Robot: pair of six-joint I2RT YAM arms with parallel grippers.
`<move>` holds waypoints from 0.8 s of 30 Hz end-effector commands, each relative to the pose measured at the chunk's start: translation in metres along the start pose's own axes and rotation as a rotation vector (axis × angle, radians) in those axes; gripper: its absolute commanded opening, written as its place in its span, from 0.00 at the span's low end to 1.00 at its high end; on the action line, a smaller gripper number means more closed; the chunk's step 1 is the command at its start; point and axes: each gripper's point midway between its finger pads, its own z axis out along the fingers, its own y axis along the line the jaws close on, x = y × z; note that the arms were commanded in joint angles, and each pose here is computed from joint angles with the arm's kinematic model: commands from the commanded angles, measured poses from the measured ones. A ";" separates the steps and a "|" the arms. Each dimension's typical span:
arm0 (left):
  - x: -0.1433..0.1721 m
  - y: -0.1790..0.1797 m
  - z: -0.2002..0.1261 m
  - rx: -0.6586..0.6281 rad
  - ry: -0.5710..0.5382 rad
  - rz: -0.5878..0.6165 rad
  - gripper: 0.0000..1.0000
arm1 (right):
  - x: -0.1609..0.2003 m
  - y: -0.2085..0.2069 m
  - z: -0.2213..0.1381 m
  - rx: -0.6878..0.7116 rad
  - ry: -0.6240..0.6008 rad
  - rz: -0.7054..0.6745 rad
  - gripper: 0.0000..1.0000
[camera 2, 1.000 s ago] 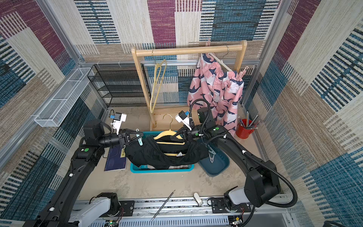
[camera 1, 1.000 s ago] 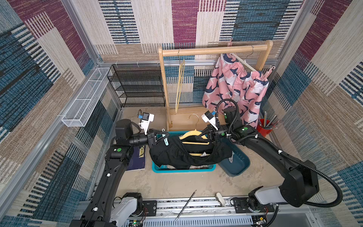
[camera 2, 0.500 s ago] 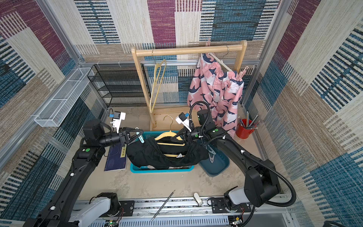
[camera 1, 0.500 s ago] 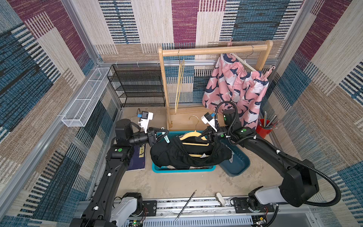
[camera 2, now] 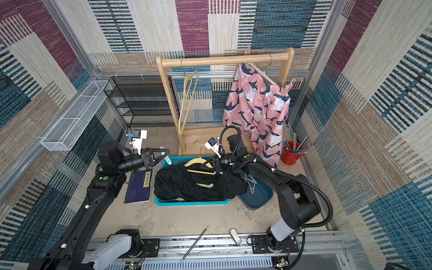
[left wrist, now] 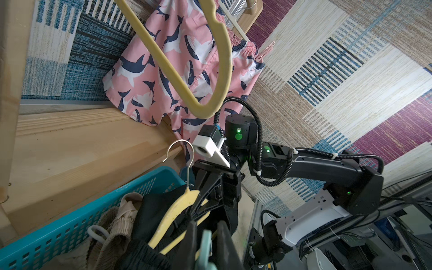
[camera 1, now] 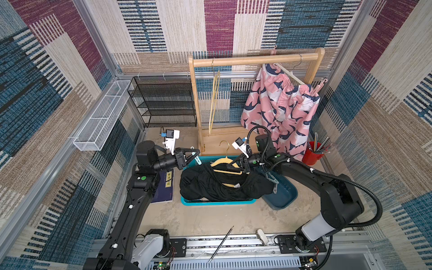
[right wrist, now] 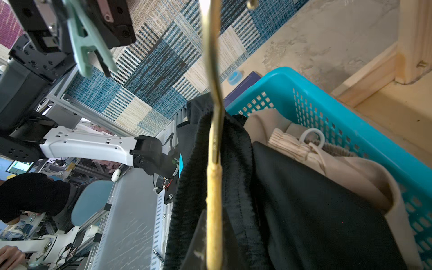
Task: Remove the clothespins securing shorts to the hanger
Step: Place the hanger in the basket.
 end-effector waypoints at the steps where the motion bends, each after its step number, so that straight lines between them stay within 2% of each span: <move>1: -0.003 -0.002 -0.001 0.008 -0.019 0.004 0.00 | -0.011 -0.021 0.007 0.052 -0.030 0.015 0.01; 3: -0.002 -0.001 -0.001 0.005 -0.021 -0.007 0.00 | -0.008 -0.039 0.010 0.113 -0.028 0.056 0.06; 4: 0.000 0.000 0.000 0.004 -0.021 -0.014 0.00 | -0.007 -0.048 0.012 0.147 -0.028 0.077 0.12; 7: 0.002 0.007 0.001 -0.012 -0.022 -0.056 0.00 | -0.004 -0.069 0.010 0.247 -0.035 0.120 0.43; 9: 0.003 0.010 0.002 -0.021 -0.021 -0.085 0.00 | -0.004 -0.078 0.006 0.305 -0.047 0.136 0.51; 12: 0.007 0.020 0.002 -0.057 -0.032 -0.134 0.00 | -0.011 -0.083 -0.005 0.397 -0.084 0.130 0.55; 19: 0.016 0.048 0.001 -0.173 -0.082 -0.273 0.00 | -0.021 -0.093 -0.048 0.690 -0.161 0.118 0.60; 22: 0.017 0.054 0.000 -0.211 -0.108 -0.322 0.00 | -0.028 -0.077 -0.054 0.699 -0.194 0.074 0.59; 24: 0.019 0.058 0.000 -0.235 -0.124 -0.358 0.00 | -0.034 -0.056 -0.046 0.670 -0.188 0.012 0.59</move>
